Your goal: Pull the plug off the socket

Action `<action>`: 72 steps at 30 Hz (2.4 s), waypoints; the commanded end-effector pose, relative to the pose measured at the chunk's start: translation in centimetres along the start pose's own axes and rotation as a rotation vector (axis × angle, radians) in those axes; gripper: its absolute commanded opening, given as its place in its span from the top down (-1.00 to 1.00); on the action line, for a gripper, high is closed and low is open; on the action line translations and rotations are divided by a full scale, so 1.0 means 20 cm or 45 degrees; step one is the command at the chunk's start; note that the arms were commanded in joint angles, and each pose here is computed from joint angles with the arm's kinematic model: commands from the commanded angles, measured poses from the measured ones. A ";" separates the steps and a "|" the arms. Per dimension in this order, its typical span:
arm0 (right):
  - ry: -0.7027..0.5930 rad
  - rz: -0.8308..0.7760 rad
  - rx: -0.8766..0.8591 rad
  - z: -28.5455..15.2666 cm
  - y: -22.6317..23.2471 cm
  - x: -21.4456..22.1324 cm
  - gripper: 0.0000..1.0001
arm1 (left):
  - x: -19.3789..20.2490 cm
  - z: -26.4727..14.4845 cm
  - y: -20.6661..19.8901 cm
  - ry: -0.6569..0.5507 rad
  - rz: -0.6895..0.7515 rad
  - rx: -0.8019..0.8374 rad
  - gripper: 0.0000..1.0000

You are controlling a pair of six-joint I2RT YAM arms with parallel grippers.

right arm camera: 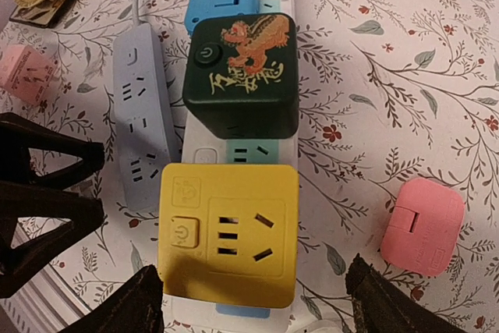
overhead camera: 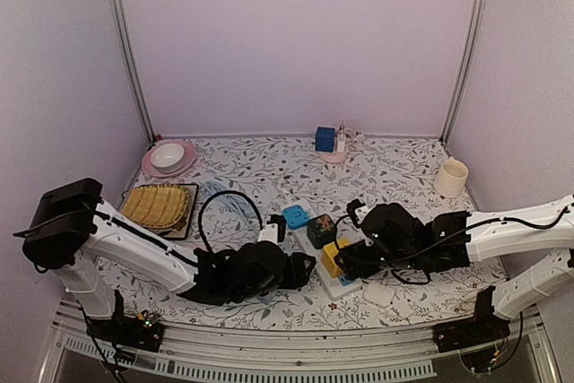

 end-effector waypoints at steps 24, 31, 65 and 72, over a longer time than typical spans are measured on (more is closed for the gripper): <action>0.037 -0.093 0.073 0.09 0.16 0.04 0.50 | -0.42 0.27 0.06 0.050 0.035 -0.053 -0.18; 0.049 -0.095 0.078 0.03 0.18 0.07 0.58 | -0.35 0.29 0.06 0.081 0.086 -0.107 -0.17; -0.169 0.045 0.078 -0.11 0.09 -0.23 0.58 | -0.08 0.32 0.11 0.201 0.160 -0.238 -0.17; -0.201 0.205 0.179 -0.12 -0.21 -0.30 0.57 | -0.13 0.26 0.06 0.143 0.179 -0.198 -0.16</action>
Point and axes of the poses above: each gripper's point midway between its finger pads, its own z axis out along the fingers, its own y axis along the line the jaws close on, x = y × z, the point moved 6 cm from there along -z, back along the fingers, and after that the axes turned 12 degrees about z, right-handed, at the moved point
